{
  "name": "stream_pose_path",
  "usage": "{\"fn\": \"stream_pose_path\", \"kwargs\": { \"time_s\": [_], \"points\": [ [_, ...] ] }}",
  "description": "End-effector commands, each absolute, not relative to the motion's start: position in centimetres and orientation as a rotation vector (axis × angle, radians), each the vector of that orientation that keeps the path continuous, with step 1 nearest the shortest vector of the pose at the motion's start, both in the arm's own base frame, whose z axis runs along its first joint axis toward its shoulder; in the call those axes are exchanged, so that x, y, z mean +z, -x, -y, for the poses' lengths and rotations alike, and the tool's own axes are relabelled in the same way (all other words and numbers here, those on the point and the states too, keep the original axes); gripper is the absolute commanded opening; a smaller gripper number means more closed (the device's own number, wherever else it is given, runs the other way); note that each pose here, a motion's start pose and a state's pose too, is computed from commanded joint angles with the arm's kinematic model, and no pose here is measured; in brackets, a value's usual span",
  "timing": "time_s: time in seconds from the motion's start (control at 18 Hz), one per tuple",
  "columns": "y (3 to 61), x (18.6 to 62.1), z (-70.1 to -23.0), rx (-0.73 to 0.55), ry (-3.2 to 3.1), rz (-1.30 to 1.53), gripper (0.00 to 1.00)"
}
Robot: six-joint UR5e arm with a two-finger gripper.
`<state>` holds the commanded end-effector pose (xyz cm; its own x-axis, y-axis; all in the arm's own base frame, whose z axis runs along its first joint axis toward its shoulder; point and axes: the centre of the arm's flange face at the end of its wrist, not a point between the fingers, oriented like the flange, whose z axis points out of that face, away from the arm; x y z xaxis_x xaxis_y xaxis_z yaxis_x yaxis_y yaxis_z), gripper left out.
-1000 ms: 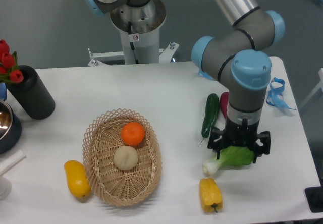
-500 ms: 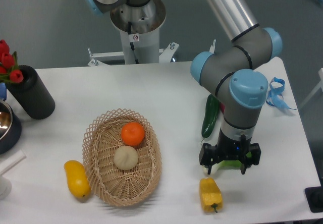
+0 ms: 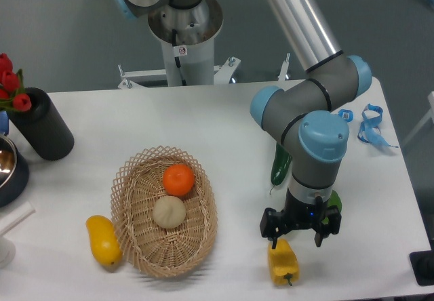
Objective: Pick up the yellow pepper from the table
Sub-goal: 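Move the open gripper down over the yellow bell pepper, then lower the gripper around the pepper and close its fingers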
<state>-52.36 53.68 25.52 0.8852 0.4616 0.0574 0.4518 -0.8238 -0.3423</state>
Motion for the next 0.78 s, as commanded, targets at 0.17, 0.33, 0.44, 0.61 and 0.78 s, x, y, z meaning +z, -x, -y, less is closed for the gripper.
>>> {"fn": "stream_pose_path", "kwargs": {
  "time_s": [0.17,0.33,0.44,0.61,0.78],
  "points": [
    [52.6,24.5,-54.2,0.032,2.714,0.673,1.0],
    [51.9,23.3,-54.9,0.011,2.726,0.676,1.0],
    [51.8,22.9,-54.8,0.005,2.731,0.683,1.0],
    [51.9,22.1,-54.9,0.004,2.745,0.681,1.0],
    [52.0,21.8,-54.9,0.003,2.749,0.678,1.0]
  ]
}}
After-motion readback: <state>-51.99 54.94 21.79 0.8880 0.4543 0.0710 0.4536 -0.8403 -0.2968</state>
